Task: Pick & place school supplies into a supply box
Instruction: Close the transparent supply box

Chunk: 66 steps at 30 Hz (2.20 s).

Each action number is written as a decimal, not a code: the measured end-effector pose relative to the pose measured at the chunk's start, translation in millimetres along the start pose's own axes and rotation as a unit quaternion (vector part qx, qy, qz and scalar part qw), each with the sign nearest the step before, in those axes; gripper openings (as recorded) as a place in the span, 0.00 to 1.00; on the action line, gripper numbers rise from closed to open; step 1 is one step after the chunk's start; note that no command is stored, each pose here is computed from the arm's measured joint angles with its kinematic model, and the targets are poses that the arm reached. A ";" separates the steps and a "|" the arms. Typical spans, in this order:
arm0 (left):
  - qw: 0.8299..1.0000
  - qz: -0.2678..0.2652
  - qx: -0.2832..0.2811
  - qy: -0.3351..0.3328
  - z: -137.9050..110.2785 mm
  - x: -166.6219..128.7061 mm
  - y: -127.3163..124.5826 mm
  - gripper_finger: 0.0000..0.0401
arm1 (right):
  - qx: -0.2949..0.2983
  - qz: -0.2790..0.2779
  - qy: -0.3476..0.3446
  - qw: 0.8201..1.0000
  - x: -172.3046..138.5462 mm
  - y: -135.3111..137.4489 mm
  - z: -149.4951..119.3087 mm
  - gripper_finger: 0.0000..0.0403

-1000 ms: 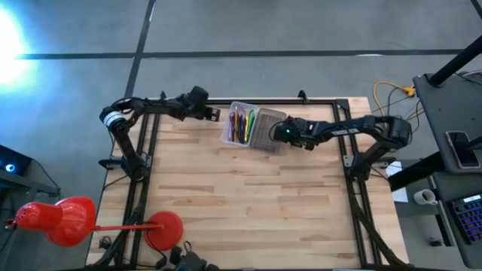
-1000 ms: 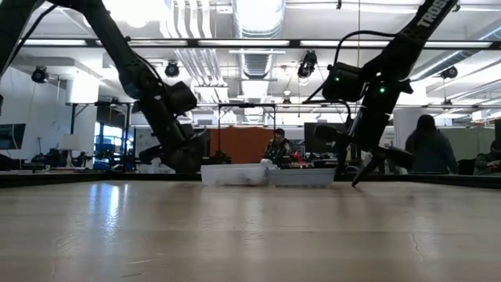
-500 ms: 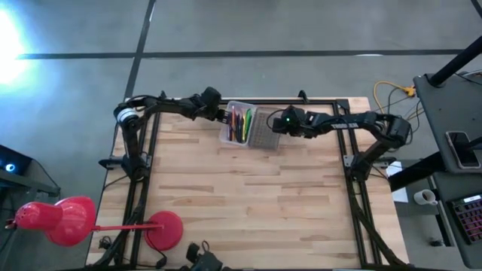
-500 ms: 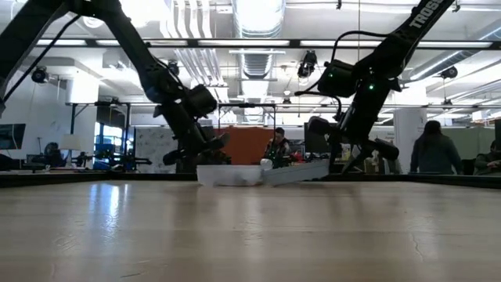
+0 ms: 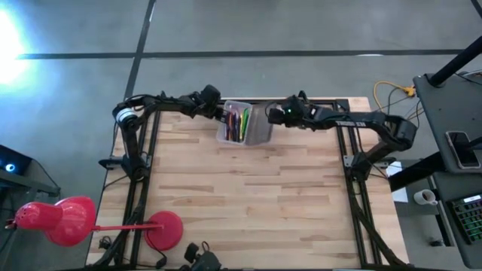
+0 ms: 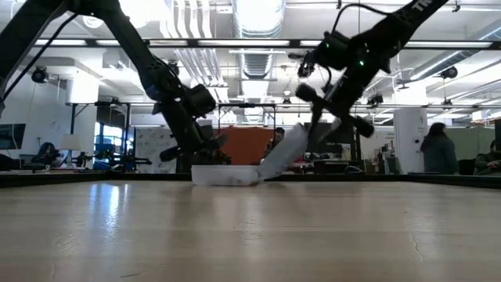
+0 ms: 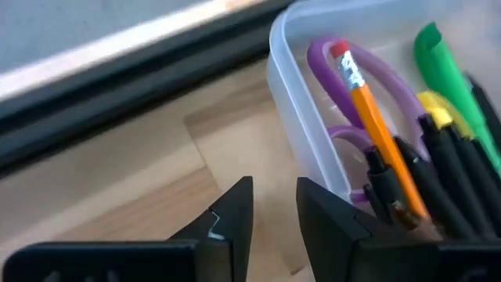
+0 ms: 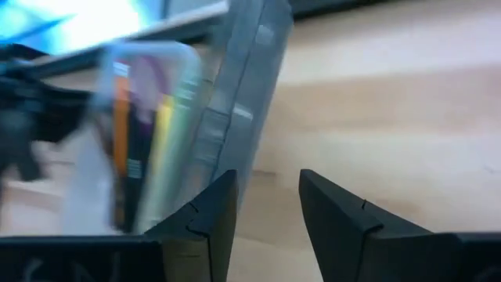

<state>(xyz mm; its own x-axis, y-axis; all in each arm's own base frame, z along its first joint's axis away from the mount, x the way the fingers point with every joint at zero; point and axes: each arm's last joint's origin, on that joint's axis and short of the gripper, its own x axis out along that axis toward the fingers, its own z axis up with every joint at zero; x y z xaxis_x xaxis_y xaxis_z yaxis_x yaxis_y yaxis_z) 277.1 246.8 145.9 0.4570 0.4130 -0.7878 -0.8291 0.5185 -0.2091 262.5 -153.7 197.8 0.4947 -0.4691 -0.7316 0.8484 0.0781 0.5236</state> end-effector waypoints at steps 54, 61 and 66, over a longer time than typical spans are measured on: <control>0.971 -0.238 -0.014 -0.004 27.9 19.8 -78.4 0.21 | -0.227 -0.072 0.136 0.962 38.2 45.5 -4.9 0.12; 0.976 -0.214 0.022 0.038 44.0 31.9 -87.4 0.21 | -0.216 -0.091 0.145 0.961 42.5 29.1 -13.4 0.07; 0.972 -0.222 0.027 0.069 41.9 30.6 -87.5 0.21 | -0.215 -0.086 0.143 0.962 42.9 30.9 -12.7 0.07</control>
<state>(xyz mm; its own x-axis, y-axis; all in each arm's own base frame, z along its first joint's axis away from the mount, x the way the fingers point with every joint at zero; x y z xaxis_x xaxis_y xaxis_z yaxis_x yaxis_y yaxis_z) 377.1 245.4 164.3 0.7148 0.0367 -0.6984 -0.5408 0.6622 -0.5187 312.3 -160.3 177.1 0.3199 -0.2514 -0.9135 0.8911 0.4074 0.2000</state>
